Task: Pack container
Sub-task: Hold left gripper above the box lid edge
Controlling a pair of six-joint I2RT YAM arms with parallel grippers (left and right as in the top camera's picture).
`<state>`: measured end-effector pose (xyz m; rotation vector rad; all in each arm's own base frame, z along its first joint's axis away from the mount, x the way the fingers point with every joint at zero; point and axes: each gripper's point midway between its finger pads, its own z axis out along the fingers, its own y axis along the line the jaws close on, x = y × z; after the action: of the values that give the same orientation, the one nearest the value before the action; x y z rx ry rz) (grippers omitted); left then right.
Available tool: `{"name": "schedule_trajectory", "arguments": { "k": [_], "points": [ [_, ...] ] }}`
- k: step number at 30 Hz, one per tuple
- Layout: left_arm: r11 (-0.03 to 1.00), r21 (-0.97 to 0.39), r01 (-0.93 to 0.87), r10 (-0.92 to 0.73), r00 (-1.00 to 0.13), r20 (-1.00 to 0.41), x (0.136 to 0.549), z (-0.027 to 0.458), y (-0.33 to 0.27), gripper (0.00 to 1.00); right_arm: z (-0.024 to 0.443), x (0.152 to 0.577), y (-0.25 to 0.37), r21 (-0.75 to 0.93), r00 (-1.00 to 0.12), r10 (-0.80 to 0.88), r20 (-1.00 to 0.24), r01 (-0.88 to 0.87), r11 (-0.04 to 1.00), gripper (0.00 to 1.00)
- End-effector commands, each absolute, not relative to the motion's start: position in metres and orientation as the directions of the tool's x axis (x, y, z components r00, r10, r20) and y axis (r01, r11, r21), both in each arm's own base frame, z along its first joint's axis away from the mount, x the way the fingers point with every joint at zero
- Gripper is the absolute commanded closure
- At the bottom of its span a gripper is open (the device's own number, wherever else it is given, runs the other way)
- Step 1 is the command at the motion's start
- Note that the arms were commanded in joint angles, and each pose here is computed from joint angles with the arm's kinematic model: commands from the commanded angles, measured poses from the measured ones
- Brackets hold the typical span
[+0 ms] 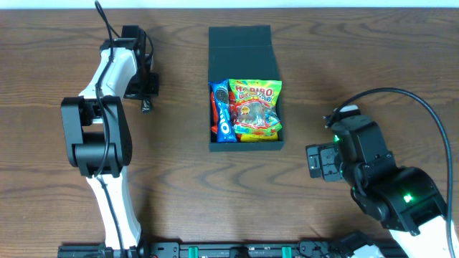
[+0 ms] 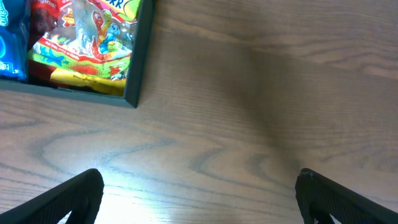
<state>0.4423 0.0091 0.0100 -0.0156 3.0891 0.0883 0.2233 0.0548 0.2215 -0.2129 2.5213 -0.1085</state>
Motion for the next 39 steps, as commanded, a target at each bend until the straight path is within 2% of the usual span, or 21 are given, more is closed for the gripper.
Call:
{"name": "schedule_trajectory", "arguments": {
  "k": [1,6,10,14,19,27,35,39],
  "points": [
    [0.998,0.043,-0.043,-0.040,-0.996,-0.080,0.449,0.028,0.007,0.94,0.222,0.224,0.051,-0.129,-0.807,-0.168,-0.566,-0.115,0.985,0.01],
    [0.998,-0.065,-0.022,-0.033,-0.984,-0.177,0.451,0.087,-0.016,0.94,0.223,0.224,0.051,-0.128,-0.806,-0.168,-0.568,-0.115,0.985,0.01],
    [0.996,-0.094,0.011,-0.015,-0.961,-0.276,0.442,0.143,-0.041,0.95,0.223,0.224,0.051,-0.128,-0.806,-0.168,-0.568,-0.115,0.985,0.01],
    [0.991,-0.128,0.038,-0.012,-0.931,-0.366,0.422,0.196,-0.082,0.95,0.223,0.224,0.051,-0.127,-0.805,-0.167,-0.569,-0.115,0.985,0.01],
    [0.981,-0.172,0.092,0.009,-0.902,-0.433,0.399,0.228,-0.151,0.94,0.223,0.224,0.051,-0.127,-0.805,-0.167,-0.569,-0.115,0.985,0.01],
    [0.956,-0.281,0.083,-0.042,-0.910,-0.413,0.386,0.209,-0.250,0.94,0.222,0.223,0.051,-0.117,-0.810,-0.149,-0.567,-0.100,0.988,0.01],
    [0.978,-0.207,0.039,-0.006,-0.977,-0.215,0.374,0.126,-0.267,0.94,0.222,0.223,0.050,-0.118,-0.811,-0.150,-0.565,-0.101,0.988,0.01],
    [0.985,-0.170,0.029,0.002,-0.987,-0.159,0.371,0.099,-0.266,0.94,0.222,0.223,0.050,-0.118,-0.811,-0.150,-0.565,-0.100,0.988,0.01]
  ]
}}
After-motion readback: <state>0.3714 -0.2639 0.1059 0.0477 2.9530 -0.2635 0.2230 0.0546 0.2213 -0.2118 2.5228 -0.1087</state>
